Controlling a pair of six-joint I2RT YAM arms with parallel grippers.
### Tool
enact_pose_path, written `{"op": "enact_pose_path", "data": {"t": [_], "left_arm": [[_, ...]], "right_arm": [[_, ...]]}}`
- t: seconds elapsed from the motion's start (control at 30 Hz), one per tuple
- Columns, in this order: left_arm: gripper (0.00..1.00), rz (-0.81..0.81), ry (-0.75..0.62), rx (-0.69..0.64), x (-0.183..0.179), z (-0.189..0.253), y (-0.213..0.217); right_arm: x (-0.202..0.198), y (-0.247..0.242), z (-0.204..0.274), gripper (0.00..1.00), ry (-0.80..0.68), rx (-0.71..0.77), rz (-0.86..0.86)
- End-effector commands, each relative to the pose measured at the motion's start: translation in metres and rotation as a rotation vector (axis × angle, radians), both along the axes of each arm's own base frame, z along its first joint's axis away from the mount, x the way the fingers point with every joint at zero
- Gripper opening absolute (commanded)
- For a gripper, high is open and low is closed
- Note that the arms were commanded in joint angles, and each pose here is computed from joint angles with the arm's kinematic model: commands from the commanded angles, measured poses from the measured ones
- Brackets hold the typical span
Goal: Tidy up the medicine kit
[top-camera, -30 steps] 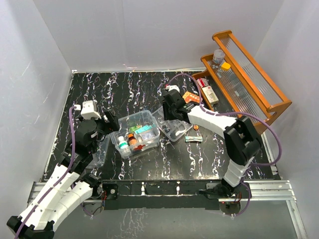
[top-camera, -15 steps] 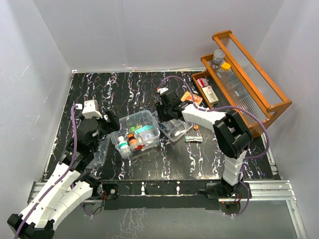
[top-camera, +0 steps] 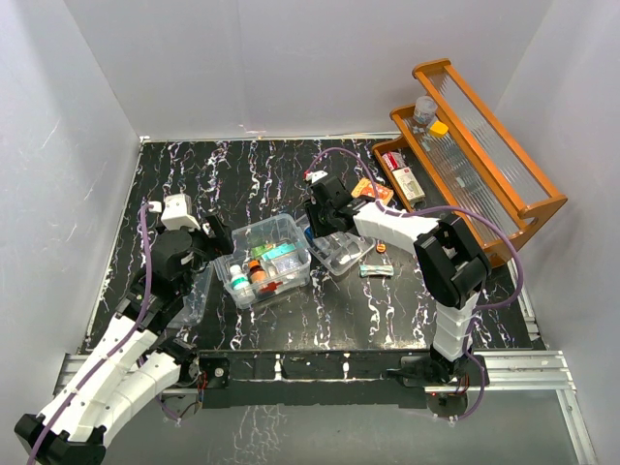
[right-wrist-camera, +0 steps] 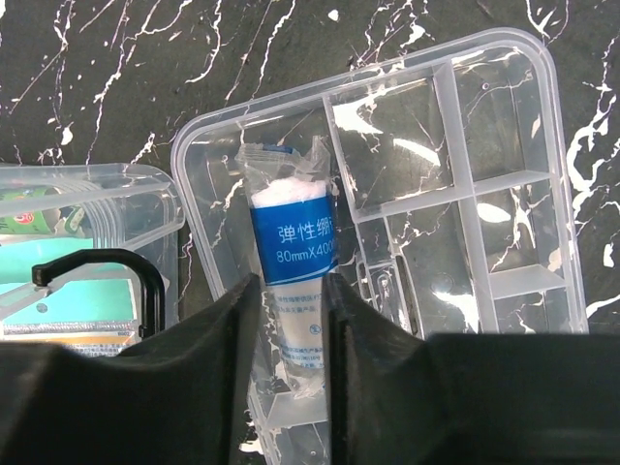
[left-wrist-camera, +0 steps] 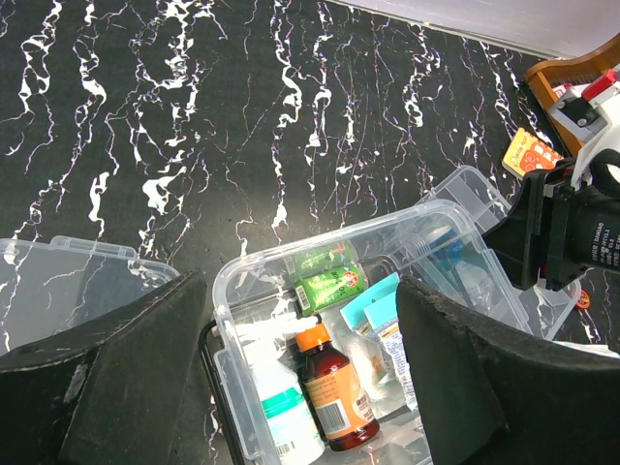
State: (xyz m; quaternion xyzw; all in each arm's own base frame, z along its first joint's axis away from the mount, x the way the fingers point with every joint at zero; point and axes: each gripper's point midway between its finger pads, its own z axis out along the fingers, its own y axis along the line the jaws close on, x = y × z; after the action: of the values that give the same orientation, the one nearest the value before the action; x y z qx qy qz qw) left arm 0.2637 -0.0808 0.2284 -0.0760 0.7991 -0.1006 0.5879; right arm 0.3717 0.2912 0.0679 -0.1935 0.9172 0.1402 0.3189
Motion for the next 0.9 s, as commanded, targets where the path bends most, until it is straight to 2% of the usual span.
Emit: {"op": "enact_pose_path", "data": {"t": [0.0, 0.47, 0.6, 0.77, 0.87], "left_arm": [[0.78, 0.0, -0.022, 0.004, 0.001, 0.006, 0.001], [0.78, 0.0, -0.016, 0.006, 0.001, 0.005, 0.001], [0.78, -0.001, -0.017, 0.003, 0.001, 0.005, 0.0], [0.78, -0.002, -0.018, 0.002, 0.002, 0.006, 0.0], [0.78, -0.002, -0.016, 0.003, 0.001, 0.005, 0.0]], "right_arm": [[0.011, 0.008, 0.016, 0.25, -0.049, 0.038, 0.008], [0.005, -0.001, -0.033, 0.14, 0.055, -0.062, -0.006], [0.007, 0.001, -0.012, 0.16, 0.023, -0.028, -0.013], [0.015, 0.007, 0.033, 0.27, -0.045, 0.047, -0.043], [0.014, 0.008, 0.058, 0.29, -0.07, 0.099, -0.056]]}}
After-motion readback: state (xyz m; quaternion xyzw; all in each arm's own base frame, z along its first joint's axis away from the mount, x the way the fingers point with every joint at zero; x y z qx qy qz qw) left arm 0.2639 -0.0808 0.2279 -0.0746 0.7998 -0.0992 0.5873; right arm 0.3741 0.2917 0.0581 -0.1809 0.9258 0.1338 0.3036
